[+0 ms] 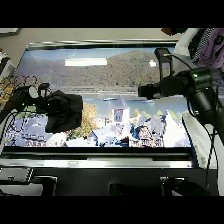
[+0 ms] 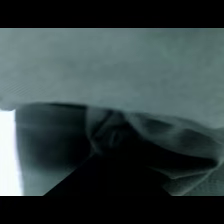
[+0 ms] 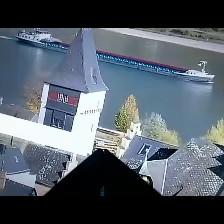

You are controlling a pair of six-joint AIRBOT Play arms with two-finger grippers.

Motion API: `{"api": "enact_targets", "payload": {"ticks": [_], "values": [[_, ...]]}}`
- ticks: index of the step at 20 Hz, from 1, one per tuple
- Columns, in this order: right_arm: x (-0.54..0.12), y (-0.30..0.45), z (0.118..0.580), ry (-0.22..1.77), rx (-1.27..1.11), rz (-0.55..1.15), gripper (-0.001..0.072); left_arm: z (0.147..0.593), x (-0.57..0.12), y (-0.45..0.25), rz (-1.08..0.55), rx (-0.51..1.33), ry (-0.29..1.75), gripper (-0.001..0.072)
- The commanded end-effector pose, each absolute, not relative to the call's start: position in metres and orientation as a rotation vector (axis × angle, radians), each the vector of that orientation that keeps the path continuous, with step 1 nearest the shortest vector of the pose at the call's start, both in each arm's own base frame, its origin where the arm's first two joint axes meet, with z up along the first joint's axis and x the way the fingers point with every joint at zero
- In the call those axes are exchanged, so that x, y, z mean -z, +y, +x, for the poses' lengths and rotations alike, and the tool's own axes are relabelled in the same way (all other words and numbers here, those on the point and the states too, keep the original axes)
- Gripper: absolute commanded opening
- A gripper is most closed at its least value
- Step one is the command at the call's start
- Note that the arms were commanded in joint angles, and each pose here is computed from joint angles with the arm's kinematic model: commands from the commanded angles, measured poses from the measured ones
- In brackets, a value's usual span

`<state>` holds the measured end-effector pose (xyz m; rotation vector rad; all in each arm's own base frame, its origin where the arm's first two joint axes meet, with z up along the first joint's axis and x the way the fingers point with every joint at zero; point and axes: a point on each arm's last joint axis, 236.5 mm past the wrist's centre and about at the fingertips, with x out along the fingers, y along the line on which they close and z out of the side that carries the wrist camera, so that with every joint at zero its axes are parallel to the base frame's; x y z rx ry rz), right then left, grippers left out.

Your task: Fold the clothes and pants, and hang the long-sleeved shirts on hangers.

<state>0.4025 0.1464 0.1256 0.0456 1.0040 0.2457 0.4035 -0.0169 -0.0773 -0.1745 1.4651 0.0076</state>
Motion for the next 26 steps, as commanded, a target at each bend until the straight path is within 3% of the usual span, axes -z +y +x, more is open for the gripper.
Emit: {"api": "enact_targets", "payload": {"ticks": [1,4,8,13,14,15,16,17,19,24,26], "values": [[-0.13,0.147,0.4,1.007,-0.225,0.1,0.0036,0.407,0.069,-0.086,-0.375,0.178,1.456,0.0014],[-0.148,0.126,0.399,0.951,-0.146,0.09,0.0037,0.405,0.042,-0.179,-0.496,0.404,1.419,0.0014],[-0.175,0.075,0.378,0.912,0.006,-0.014,0.0036,0.386,0.004,-0.307,-0.491,0.629,1.321,0.0014],[-0.198,0.015,0.338,0.931,0.192,-0.124,0.0036,0.351,0.021,-0.397,-0.557,0.615,1.324,0.0014],[-0.202,0.01,0.336,0.923,0.205,-0.143,0.0036,0.347,0.029,-0.399,-0.565,0.6,1.351,0.0018],[-0.204,0.008,0.337,0.913,0.211,-0.148,0.004,0.345,0.032,-0.397,-0.566,0.594,1.366,0.0102],[-0.205,0.009,0.34,0.898,0.209,-0.138,0.0091,0.348,0.03,-0.391,-0.572,0.588,1.375,0.0257],[-0.206,0.013,0.346,0.868,0.221,-0.075,0.0101,0.351,0.025,-0.381,-0.579,0.582,1.382,0.0334],[-0.213,0.032,0.361,0.787,0.217,0.136,0.0197,0.363,0.007,-0.351,-0.561,0.601,1.368,0.0335],[-0.251,-0.024,0.403,0.581,0.309,0.644,0.0198,0.396,-0.059,-0.238,-0.57,0.559,1.261,0.0334],[-0.23,-0.06,0.413,0.628,0.322,0.704,0.0203,0.405,-0.077,-0.197,-0.601,0.512,1.215,0.0333]]}}
